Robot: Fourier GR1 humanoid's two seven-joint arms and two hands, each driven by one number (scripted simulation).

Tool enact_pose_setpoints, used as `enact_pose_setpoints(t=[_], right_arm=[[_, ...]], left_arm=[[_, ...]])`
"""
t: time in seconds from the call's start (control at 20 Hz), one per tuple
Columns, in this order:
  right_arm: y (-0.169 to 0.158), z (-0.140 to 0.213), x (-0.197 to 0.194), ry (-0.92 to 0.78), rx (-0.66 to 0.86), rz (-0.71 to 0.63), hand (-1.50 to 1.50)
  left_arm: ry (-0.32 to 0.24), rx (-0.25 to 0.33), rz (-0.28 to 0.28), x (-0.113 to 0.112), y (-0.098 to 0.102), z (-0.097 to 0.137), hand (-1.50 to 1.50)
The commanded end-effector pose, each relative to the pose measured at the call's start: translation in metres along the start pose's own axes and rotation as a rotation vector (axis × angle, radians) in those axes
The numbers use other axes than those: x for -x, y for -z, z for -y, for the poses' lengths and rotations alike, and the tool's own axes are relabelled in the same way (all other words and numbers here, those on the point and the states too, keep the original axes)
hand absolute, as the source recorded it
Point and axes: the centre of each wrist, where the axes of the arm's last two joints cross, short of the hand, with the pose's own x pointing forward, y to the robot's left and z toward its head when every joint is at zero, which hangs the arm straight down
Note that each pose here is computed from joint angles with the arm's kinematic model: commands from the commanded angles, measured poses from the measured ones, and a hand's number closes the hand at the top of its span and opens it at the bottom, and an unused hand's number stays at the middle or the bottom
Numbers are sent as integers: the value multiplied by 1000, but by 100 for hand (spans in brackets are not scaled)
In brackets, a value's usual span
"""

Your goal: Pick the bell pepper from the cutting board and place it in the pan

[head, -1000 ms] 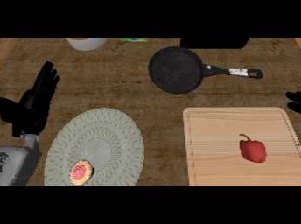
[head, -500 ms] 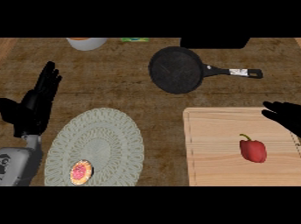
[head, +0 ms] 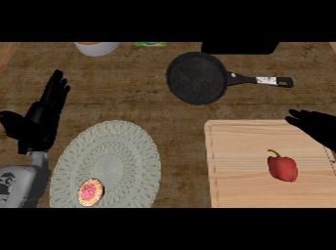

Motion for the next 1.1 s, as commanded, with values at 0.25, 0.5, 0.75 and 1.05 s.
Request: enact_pose_setpoints(t=[0.25, 0.5, 0.75, 1.05], right_arm=[[19, -24, 21, -20, -130, 22, -150], [37, -46, 0, -57, -126, 7, -150], [39, -59, -4, -136, -144, -40, -150], [37, -47, 0, -250, -208, -121, -150]], left_arm=[[-13, -8, -10, -15, 7, -11, 0], [-3, -9, 7, -5, -10, 7, 0], [9, 0, 14, -4, -5, -1, 0], [0, -10, -10, 2, -17, -7, 0]])
